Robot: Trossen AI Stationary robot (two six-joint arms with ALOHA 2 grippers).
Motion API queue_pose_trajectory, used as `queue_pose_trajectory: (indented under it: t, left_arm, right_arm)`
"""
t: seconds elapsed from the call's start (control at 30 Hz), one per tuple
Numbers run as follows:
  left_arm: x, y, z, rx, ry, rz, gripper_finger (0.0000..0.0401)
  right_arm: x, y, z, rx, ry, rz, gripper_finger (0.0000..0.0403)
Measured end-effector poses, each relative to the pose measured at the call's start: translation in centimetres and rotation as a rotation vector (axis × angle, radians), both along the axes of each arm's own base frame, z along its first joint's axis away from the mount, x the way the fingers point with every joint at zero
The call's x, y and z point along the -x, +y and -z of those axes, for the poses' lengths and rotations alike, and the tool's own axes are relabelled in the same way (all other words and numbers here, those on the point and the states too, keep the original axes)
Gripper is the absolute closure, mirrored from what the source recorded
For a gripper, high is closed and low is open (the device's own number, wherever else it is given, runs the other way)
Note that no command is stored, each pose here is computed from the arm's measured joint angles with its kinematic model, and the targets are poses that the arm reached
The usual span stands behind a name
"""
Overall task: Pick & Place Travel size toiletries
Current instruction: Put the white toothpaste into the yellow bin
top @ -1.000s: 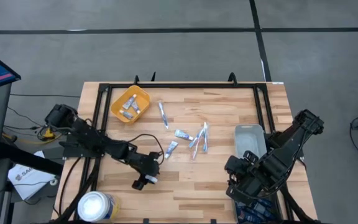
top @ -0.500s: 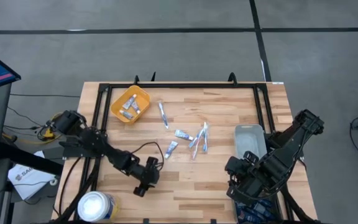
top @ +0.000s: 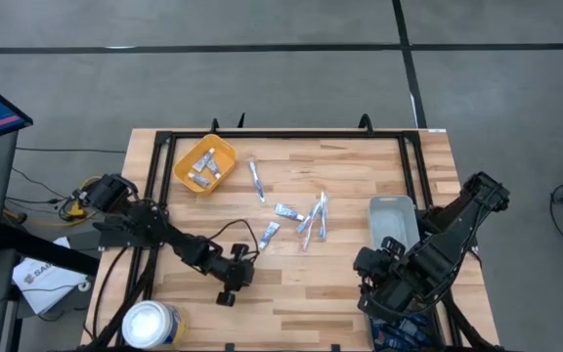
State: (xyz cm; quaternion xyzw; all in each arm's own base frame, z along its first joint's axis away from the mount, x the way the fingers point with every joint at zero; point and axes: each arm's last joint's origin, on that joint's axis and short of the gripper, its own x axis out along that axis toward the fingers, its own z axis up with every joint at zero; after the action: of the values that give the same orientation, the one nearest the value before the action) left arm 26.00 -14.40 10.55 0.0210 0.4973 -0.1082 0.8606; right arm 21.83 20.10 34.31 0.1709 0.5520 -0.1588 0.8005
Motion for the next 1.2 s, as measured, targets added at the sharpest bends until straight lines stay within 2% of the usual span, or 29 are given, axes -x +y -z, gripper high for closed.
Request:
queue_pose_trajectory:
  t: [0.1,0.23,0.33,0.43,0.63,0.8,0.9,0.97,1.2]
  left_arm:
    - [0.0,0.0,0.0,0.013,0.006,-0.017,0.0349]
    - [-0.2,0.5,-0.8,0.07,-0.002,-0.074,0.0349]
    - [0.0,1.7,-2.1,0.071,-0.016,-0.121,0.0349]
    - [-0.6,3.6,-5.4,0.083,-0.155,-0.215,0.0349]
    - [-0.1,9.0,-11.1,-0.064,-0.43,-0.459,0.0349]
    - [1.4,14.3,-14.5,-0.272,-0.557,-0.634,0.0349]
    - [2.7,17.5,-15.6,-0.38,-0.563,-0.741,0.0349]
    - [3.6,19.4,-15.7,-0.434,-0.518,-0.807,0.0347]
    - [5.7,24.6,-14.3,-0.478,-0.342,-0.932,0.0347]
  right_arm:
    - [0.0,0.0,0.0,0.0,0.0,0.0,0.0182]
    - [0.0,0.0,0.0,0.0,0.0,0.0,0.0182]
    - [0.0,0.0,0.0,0.001,0.0,0.0,0.0182]
    - [0.0,0.0,0.0,0.003,0.002,0.001,0.0182]
    - [0.0,0.0,0.0,0.011,-0.011,0.006,0.0182]
    - [-0.1,0.0,0.0,0.013,-0.02,0.008,0.0182]
    - [-0.1,0.0,0.0,0.012,-0.021,0.012,0.0182]
    - [-0.1,-0.1,0.0,0.01,-0.021,0.018,0.0182]
    - [-0.3,-0.2,0.0,0.011,-0.023,0.026,0.0182]
